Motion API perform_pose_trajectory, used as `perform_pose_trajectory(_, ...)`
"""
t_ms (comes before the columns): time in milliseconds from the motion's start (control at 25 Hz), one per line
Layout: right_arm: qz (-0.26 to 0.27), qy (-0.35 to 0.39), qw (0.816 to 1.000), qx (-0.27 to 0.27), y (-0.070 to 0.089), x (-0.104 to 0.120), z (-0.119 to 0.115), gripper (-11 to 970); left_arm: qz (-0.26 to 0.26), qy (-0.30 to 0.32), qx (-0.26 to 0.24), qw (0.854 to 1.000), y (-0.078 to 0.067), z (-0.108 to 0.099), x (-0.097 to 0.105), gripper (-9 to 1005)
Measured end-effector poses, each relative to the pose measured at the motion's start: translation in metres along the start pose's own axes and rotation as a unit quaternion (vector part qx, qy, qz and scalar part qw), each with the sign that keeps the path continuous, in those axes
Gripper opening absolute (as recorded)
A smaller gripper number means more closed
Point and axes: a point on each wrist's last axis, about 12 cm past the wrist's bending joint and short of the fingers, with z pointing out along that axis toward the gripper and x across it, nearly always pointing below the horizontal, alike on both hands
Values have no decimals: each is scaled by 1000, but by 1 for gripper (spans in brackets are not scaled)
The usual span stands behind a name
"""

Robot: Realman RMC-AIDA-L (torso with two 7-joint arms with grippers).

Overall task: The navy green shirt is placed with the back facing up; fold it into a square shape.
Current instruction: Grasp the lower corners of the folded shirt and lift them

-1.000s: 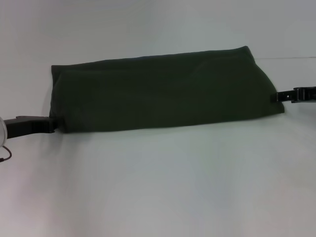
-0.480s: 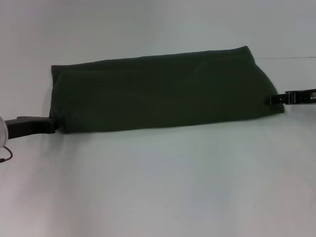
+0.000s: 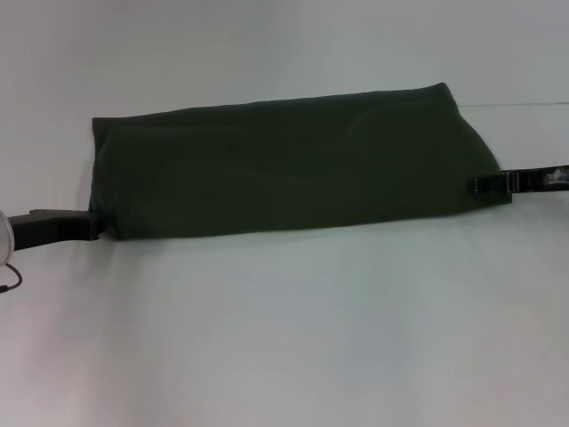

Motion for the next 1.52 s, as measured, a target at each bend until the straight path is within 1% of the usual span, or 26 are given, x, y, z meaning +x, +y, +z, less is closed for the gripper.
perform_pose_trajectory(400,-7,-2,1000,3,7,4,8,790,2,0,-1,1000,0,1,0,63)
perform_pose_trajectory(600,-9,-3,1000,6,7,5,10,791,3,1,0,1000,-1,1,0,62)
perform_pose_trajectory(920,-11,-3,1000,7,7,5,10,651,5,1,-1,1000,-1,1,0,63)
perform_pose_trajectory(1120,-11,-3,1000,7,7,6,10,475,7,2,-2,1000,0,1,0,62)
perform_pose_trajectory(1360,-10,-2,1000,8,6,7,10,352,7,1,-2,1000,0,1,0,61)
perform_pose_trajectory(1520,-10,-2,1000,8,6,7,10,350,7,2,-2,1000,0,1,0,62)
